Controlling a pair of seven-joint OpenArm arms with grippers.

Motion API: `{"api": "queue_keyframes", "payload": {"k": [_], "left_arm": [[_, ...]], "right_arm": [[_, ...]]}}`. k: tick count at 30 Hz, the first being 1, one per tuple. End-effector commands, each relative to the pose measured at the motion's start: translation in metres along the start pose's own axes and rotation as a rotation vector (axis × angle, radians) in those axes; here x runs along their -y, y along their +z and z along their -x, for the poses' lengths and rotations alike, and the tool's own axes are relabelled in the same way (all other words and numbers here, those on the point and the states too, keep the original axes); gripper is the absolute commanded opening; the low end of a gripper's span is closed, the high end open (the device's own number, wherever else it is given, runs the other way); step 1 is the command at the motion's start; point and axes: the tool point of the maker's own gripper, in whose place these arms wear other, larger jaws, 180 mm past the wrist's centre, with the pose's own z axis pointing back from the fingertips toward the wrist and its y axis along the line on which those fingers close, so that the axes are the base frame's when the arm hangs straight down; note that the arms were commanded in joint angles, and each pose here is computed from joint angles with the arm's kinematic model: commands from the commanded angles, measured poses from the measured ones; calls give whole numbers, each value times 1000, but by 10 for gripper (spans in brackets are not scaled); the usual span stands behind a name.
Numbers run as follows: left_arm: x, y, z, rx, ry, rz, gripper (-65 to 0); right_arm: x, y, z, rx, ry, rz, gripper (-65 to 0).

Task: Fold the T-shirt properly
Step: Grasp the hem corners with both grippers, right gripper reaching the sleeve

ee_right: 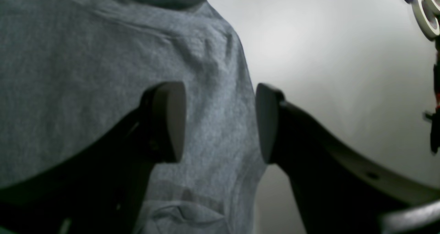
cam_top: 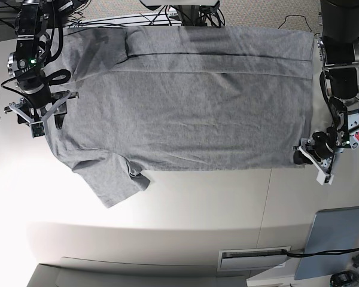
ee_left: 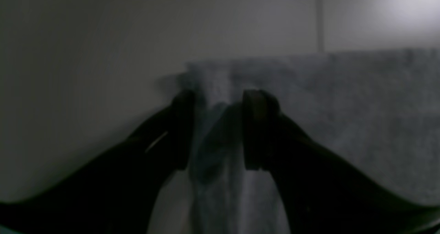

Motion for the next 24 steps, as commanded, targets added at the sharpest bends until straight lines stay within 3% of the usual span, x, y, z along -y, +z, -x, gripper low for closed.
{"api": "queue_keyframes", "payload": {"k": [1,6,11,16,24], "left_arm": [[3,2,-14,20,-11,9,-404],[11,-4,-12,15,-3,19,-427],[7,-3,-10,2,-31,1,-650],[5,-4,-10,0,-50,-10,-650],[6,-4,-10,0,-50,-10,-650]], "right_arm": [[7,2,-12,40,13,18,-330],[7,2,-15,54,14,18,-330],[11,2,-23,86,29,36,-330],[24,-14,-34,101,-1,61,-330],[24,-91,-55,44,-73,-17,-330]]}}
